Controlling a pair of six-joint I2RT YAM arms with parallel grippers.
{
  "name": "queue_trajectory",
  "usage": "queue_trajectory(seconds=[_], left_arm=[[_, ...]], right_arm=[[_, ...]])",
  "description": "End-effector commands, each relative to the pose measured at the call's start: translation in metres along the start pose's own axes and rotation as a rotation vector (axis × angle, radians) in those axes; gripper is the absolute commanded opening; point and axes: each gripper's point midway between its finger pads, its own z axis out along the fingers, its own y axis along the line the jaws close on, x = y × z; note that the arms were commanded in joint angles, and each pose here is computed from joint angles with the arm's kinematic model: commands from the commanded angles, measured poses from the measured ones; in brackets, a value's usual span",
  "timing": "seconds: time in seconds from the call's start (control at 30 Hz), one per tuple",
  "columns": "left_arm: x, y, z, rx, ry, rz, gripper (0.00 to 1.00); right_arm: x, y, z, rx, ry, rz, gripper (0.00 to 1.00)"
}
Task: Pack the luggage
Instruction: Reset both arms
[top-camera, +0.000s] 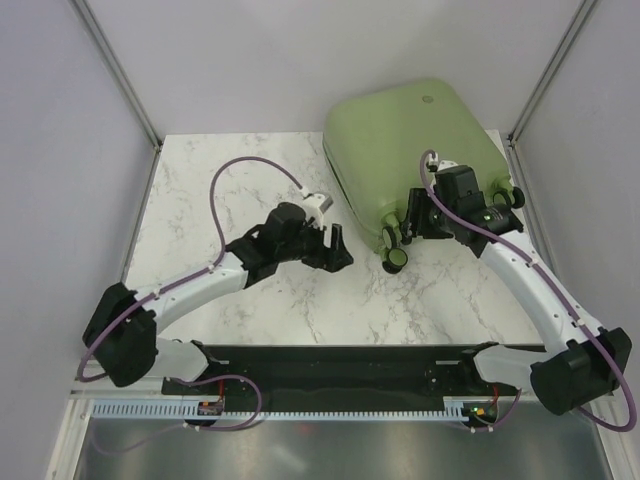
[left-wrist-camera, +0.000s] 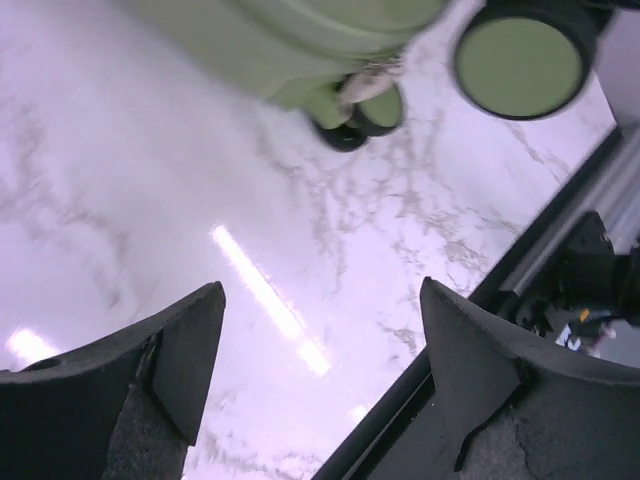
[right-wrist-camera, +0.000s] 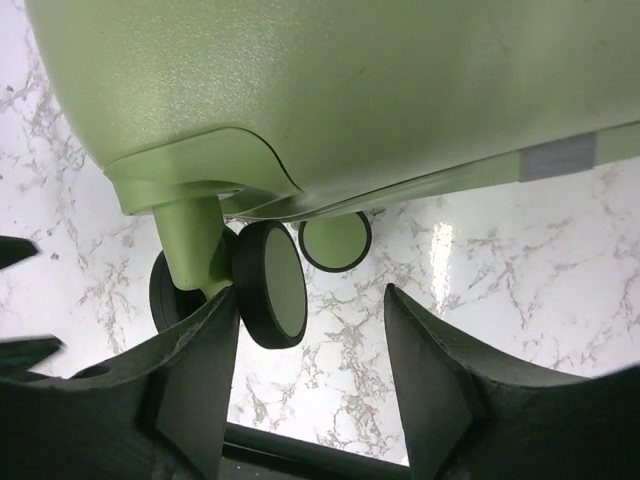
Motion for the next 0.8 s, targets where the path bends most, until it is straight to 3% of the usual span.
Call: queue_trajectory(seconds=[0.0,0.07,0.1,0.13,0.27,0.47,0.77], left_arm=[[0.003,0.054,-0.050,-0.315,-0.023,-0.181,0.86],[-0.011,0.071,-0.080,-0.410,-0.120,-0.226,0.88],[-0.010,0.075,-0.091,-0.445,-0.136,-0.244,0.89],[-0.013,0.079,-0.101,-0.475,-0.162,-0.250,0.91],[-0.032,0.080,-0.137,-0.542,-0.276,-0.250,0.95],[-0.042,0.081,-0.158,-0.611,-0.283,-0.267,0.95],[-0.057,0.085,-0.165,-0.681,-0.297,-0.271,0.93]], right_arm=[[-0.033,-0.036,-0.028,0.186,-0.163,-0.013,0.66],[-0.040,-0.045,-0.039,0.233,-0.227,0.004,0.75],[-0.037,-0.049,-0.039,0.247,-0.237,0.008,0.92],[-0.037,-0.053,-0.041,0.259,-0.261,0.014,0.96],[-0.047,-0.065,-0.059,0.308,-0.386,0.040,0.98],[-0.054,-0.074,-0.073,0.334,-0.525,0.102,0.98],[-0.052,-0.082,-0.068,0.359,-0.555,0.122,0.98]])
